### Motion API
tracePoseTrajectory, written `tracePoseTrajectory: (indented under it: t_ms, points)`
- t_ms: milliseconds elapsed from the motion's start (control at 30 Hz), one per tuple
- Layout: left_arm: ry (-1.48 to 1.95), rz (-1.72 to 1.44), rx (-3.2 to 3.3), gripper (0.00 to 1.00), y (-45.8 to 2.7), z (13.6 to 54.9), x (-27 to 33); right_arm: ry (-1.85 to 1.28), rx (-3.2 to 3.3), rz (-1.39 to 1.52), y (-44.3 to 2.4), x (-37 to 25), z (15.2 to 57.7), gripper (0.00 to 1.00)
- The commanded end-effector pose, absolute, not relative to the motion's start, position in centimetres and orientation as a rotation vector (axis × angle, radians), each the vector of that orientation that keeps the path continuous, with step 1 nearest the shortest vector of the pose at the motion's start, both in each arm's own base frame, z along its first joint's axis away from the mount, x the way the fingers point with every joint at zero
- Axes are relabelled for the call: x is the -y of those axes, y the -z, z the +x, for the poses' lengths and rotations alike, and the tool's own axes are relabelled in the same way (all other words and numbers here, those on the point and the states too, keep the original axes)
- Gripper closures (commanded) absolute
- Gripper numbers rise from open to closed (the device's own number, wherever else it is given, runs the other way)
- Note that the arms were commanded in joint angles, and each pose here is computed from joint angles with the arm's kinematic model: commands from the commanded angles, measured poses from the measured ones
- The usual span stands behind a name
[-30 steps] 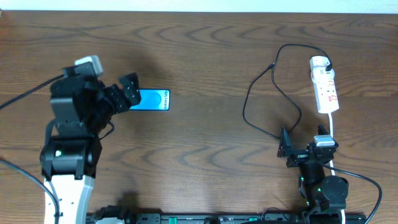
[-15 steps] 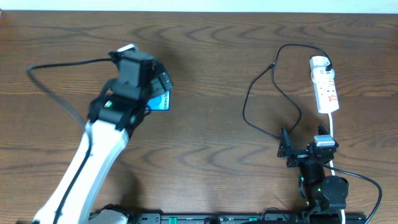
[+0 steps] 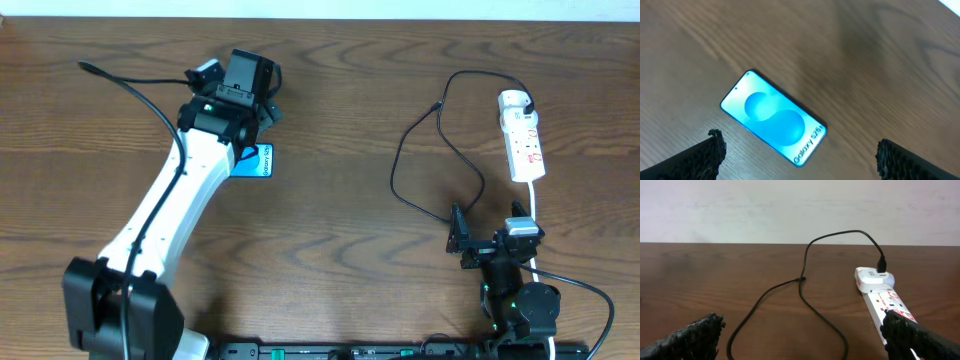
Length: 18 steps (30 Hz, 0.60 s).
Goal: Plug charger to phone and switch on socket
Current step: 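Lower the left gripper and grasp the phone's top edge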
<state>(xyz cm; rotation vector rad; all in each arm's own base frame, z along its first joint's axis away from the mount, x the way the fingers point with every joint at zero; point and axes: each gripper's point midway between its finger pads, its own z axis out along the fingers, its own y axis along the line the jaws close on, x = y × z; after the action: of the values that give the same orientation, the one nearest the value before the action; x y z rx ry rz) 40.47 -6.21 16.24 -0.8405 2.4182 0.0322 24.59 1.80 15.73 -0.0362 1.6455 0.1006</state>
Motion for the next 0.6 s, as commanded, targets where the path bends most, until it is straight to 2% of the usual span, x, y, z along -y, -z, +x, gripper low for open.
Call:
tracePoseTrajectory:
  t_ms: [0,567]
  points:
    - [-0.048,-1.057,-2.331,0.02,-15.7,41.2,3.8,-0.096,-1.649,-0.04,-15.6,-1.8,24.6,0.01]
    - [0.105,-1.076,-2.354,0.02,-14.9,42.3,5.2,-0.096,-1.649,-0.04,-15.6,-1.8,24.6,0.01]
